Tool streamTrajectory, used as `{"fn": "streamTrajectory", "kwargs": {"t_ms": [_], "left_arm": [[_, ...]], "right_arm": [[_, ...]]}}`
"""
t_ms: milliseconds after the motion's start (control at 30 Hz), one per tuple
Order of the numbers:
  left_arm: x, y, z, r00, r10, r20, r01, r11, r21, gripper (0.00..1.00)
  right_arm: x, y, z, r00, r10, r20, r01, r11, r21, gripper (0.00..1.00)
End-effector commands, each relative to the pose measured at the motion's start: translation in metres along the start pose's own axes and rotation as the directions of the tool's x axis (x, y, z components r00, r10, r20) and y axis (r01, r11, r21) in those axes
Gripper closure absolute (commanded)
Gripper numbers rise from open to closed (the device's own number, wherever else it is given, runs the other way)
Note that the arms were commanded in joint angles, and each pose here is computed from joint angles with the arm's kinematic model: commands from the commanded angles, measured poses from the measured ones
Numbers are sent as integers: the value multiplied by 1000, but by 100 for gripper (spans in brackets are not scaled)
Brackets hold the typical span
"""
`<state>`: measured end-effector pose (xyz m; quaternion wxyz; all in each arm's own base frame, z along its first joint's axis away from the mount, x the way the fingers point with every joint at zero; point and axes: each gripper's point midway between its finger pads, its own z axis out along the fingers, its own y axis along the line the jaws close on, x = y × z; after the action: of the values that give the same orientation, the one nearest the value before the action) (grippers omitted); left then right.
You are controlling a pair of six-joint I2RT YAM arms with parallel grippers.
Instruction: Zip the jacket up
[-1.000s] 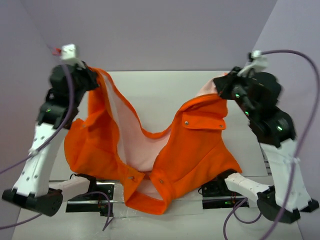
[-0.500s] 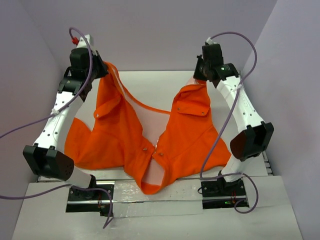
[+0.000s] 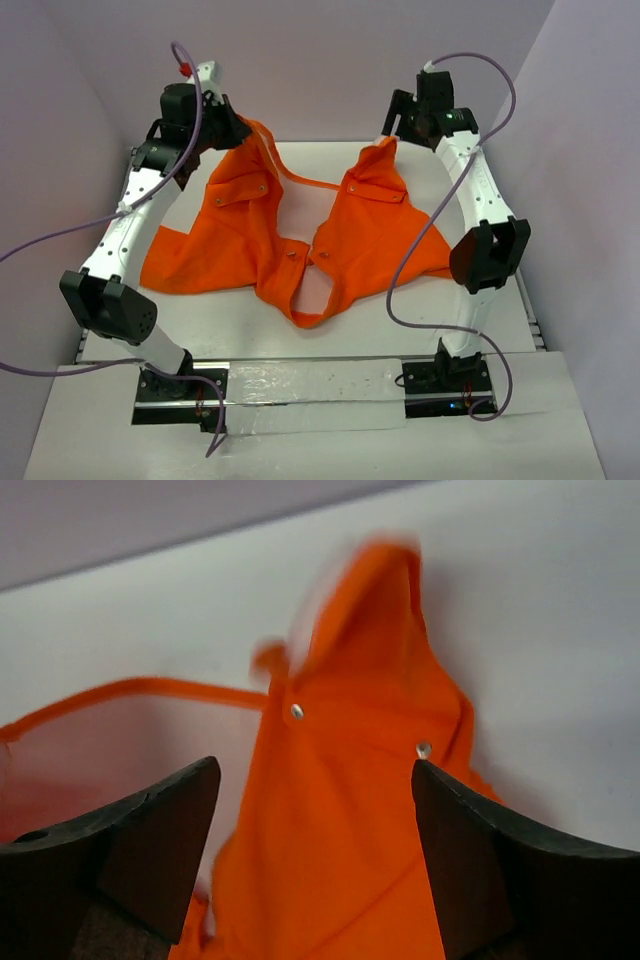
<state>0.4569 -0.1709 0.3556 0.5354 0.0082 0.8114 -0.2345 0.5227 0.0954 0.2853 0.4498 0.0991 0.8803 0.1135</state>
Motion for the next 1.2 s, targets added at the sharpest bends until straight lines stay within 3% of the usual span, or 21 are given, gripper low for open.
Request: {"fn": "streamTrajectory", "kwargs": {"t_ms": [0, 33, 167, 267, 467, 600, 700, 800, 967, 1167], "left_arm": [[12, -41, -34, 1000, 8, -26, -5, 996, 87, 100], [16, -44, -38, 1000, 2, -25, 1, 996, 90, 100], [12, -43, -49, 999, -35, 16, 34, 998, 55, 100], [1, -29, -54, 998, -41, 55, 43, 998, -36, 100], [-6, -6, -64, 993, -57, 101, 69, 990, -123, 100], [-2, 10, -66, 991, -76, 108, 94, 980, -176, 100], [-2, 19, -72, 990, -73, 122, 97, 975, -199, 100], [-5, 31, -75, 988, -79, 133, 108, 969, -223, 100], [-7, 33, -76, 988, -78, 131, 104, 973, -207, 100], [1, 33, -69, 991, -83, 107, 103, 975, -196, 100]], "right_arm": [[-13, 7, -75, 992, 17, 127, -8, 998, -70, 11], [-21, 14, -95, 985, 21, 171, -2, 994, -110, 11], [27, 56, -146, 981, -52, 188, 113, 938, -329, 11], [113, 98, -142, 981, -180, 65, 190, 883, -429, 12], [257, 181, -136, 966, -173, -192, 34, 823, -568, 17], [315, 215, -122, 926, -253, -279, 42, 807, -590, 20], [329, 225, -91, 908, -295, -298, 79, 819, -569, 21], [310, 232, -63, 908, -314, -277, 112, 820, -561, 21], [308, 202, -11, 895, -323, -307, 164, 879, -448, 16], [305, 177, 16, 892, -288, -348, 126, 898, -422, 16]]}}
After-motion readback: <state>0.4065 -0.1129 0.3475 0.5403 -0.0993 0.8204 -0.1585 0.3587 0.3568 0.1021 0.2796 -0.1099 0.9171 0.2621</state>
